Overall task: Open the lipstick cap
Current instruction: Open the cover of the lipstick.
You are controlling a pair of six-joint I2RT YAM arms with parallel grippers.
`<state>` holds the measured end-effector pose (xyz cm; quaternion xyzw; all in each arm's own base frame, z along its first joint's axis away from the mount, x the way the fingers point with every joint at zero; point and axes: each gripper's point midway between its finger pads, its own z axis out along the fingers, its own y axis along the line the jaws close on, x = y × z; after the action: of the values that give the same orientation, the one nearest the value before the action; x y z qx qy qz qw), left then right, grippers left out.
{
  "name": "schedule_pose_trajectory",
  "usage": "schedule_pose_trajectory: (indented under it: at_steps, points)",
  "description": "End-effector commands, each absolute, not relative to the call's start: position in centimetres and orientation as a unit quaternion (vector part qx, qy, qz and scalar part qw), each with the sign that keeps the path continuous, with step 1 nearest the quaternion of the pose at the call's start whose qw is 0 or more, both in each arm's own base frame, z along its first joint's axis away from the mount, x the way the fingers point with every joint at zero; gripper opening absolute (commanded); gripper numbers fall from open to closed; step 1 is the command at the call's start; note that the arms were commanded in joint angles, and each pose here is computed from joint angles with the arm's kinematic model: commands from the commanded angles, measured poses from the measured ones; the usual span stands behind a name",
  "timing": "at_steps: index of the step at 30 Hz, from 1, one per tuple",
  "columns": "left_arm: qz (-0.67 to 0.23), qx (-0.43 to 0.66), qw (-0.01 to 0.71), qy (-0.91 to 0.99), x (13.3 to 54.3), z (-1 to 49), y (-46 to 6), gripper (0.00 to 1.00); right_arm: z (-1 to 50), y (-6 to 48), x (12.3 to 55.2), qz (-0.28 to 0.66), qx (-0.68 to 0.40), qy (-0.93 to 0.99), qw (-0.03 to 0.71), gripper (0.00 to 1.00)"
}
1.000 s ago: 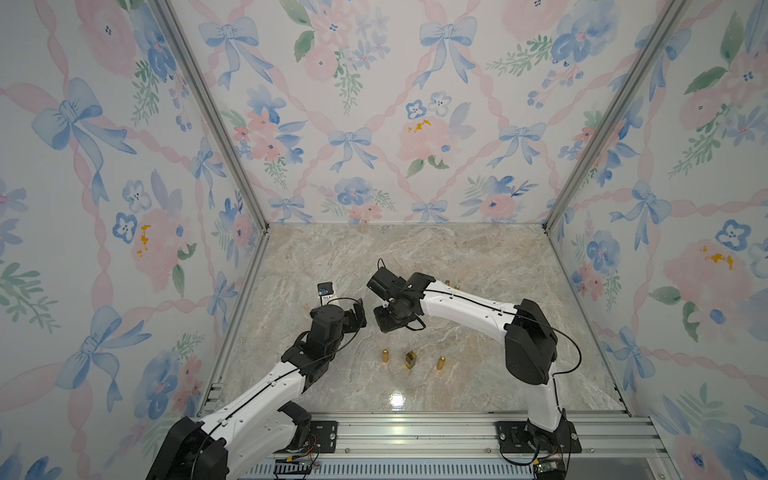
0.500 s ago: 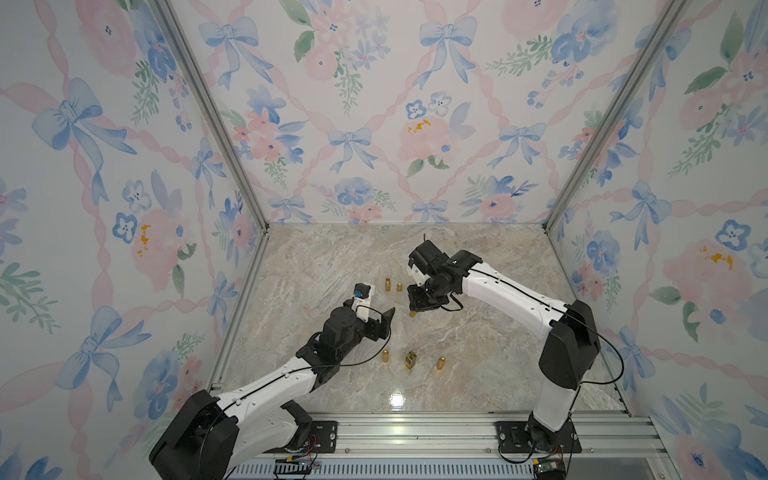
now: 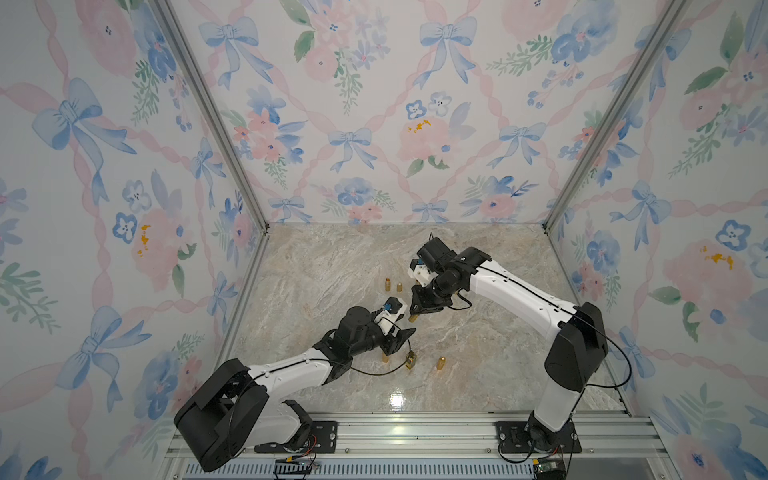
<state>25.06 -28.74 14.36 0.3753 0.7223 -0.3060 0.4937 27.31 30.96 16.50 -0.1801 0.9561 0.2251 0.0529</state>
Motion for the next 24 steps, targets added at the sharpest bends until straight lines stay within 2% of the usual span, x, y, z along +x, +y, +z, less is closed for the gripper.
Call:
schedule_pose_trajectory:
  at_steps: [1,10,15,18,24]
  points:
    - [-0.325,0.401,0.506,0.691,24.9,15.8,-30.3,0.50,17.5,30.6,26.3,0.240,-0.186,0.952,0.046,0.22]
    - [-0.316,0.392,0.510,0.697,25.7,15.5,-30.4,0.29,17.2,31.1,26.2,0.246,-0.186,0.950,0.039,0.21]
    - [-0.316,0.387,0.512,0.699,25.9,15.6,-30.4,0.26,17.1,31.3,26.2,0.253,-0.186,0.949,0.034,0.21]
    - [-0.311,0.384,0.511,0.703,26.2,15.4,-30.4,0.20,17.1,31.3,26.3,0.252,-0.186,0.949,0.037,0.21]
    - [-0.304,0.364,0.511,0.717,26.5,15.0,-29.8,0.05,18.0,31.1,26.6,0.252,-0.184,0.948,0.058,0.28]
